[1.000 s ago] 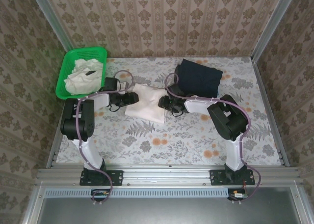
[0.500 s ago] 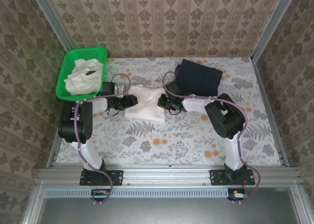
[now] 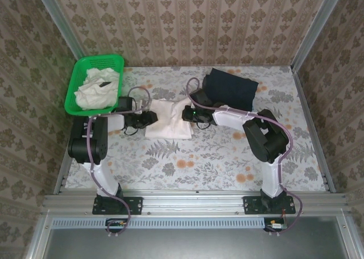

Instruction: Fold and stack the t-shirts

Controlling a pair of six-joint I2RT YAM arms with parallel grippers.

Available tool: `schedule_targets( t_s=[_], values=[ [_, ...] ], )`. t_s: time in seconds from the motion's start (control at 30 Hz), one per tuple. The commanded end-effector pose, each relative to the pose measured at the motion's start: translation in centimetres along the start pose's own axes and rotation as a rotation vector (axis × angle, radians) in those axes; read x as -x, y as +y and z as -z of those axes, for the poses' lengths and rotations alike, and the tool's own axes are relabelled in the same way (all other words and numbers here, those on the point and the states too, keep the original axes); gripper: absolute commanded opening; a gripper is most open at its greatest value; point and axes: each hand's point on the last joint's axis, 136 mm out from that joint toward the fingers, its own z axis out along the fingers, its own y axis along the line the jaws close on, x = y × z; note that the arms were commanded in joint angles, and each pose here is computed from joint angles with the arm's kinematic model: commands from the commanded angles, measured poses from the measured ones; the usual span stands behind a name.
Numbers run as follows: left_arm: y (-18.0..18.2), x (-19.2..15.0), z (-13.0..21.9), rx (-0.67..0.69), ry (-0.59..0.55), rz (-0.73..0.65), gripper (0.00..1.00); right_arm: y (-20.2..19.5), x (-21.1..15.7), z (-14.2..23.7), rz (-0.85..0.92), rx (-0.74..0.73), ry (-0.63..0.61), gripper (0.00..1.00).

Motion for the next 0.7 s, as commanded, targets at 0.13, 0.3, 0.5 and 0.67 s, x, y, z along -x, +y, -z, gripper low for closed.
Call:
schedule_targets(
  t_s=[0.13, 0.3, 0.5, 0.67],
  values=[
    [-5.7, 1.6, 1.2, -0.147, -0.036, -0.055, 0.03, 1.2, 4.1, 5.0, 0.050, 0.015, -0.088, 0.00],
    [-15.5, 4.8, 3.0, -0.269, -0.118, -0.265, 0.02, 0.7, 8.0, 10.1, 0.065, 0.002, -0.194, 0.00],
    [-26.5, 8.6, 2.0, -0.370, -0.210, -0.550, 0.03, -3.2, 14.8, 17.2, 0.056, -0.042, -0.353, 0.00],
    [-32.9, 12.2, -2.6, -0.468, -0.214, -0.637, 0.04, -9.8, 19.0, 19.8, -0.036, -0.119, -0.398, 0.00]
  ],
)
